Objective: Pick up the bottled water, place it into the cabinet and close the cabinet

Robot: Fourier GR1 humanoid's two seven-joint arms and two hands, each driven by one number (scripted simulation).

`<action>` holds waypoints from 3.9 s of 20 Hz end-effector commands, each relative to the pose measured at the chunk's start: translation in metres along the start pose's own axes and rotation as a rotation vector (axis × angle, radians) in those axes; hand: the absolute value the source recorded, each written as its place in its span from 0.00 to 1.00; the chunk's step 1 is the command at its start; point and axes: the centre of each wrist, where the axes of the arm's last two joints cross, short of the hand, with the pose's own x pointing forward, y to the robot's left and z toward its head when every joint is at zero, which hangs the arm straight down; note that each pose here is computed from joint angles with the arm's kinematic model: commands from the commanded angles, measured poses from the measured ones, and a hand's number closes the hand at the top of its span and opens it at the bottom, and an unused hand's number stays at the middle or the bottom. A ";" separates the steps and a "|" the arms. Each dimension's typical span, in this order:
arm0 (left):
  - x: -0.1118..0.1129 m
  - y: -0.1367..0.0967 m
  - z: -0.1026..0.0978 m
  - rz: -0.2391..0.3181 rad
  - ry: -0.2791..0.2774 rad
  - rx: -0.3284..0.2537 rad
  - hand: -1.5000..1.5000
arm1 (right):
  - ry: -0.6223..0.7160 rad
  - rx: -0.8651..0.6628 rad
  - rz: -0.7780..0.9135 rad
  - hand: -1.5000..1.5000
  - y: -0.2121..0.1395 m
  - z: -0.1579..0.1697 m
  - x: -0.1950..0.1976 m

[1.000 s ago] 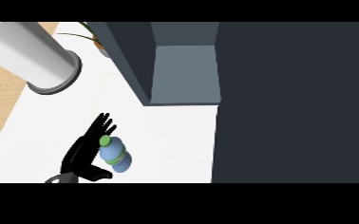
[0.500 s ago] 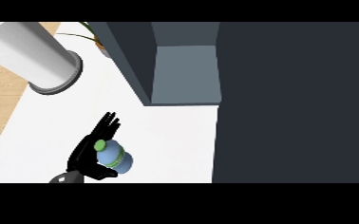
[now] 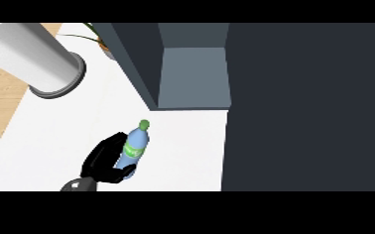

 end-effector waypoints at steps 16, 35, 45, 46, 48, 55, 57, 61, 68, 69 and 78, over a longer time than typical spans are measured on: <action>0.008 0.020 -0.001 0.103 -0.333 0.325 1.00 | 0.015 -0.007 0.009 0.00 0.000 0.002 -0.016; 0.065 -0.041 -0.021 0.126 -0.294 0.222 1.00 | 0.012 0.000 -0.019 0.00 0.008 0.006 -0.013; 0.122 -0.118 -0.084 0.035 -0.344 0.171 1.00 | -0.005 0.006 -0.049 0.00 0.004 0.001 -0.023; 0.122 -0.125 -0.087 0.002 -0.357 0.176 1.00 | 0.010 0.020 -0.036 0.00 0.015 -0.001 -0.013; 0.123 -0.123 -0.090 -0.015 -0.344 0.195 1.00 | 0.016 0.026 -0.053 0.00 0.015 0.004 -0.024; 0.159 -0.179 -0.136 -0.061 -0.332 0.178 1.00 | 0.011 0.013 -0.046 0.00 0.011 0.001 -0.013; 0.155 -0.189 -0.150 -0.131 -0.339 0.198 1.00 | 0.018 0.024 -0.025 0.00 0.006 -0.010 -0.021; 0.147 -0.192 -0.162 -0.240 -0.383 0.233 1.00 | 0.012 0.012 -0.062 0.00 0.014 -0.011 -0.010; 0.188 -0.212 -0.185 -0.335 -0.390 0.296 1.00 | 0.010 0.031 -0.046 0.00 0.014 -0.014 -0.026; 0.180 -0.214 -0.188 -0.333 -0.391 0.336 1.00 | 0.015 0.045 -0.070 0.00 0.018 -0.007 -0.030; 0.185 -0.207 -0.195 -0.458 -0.393 0.484 1.00 | 0.019 0.068 -0.066 0.00 0.010 -0.003 -0.016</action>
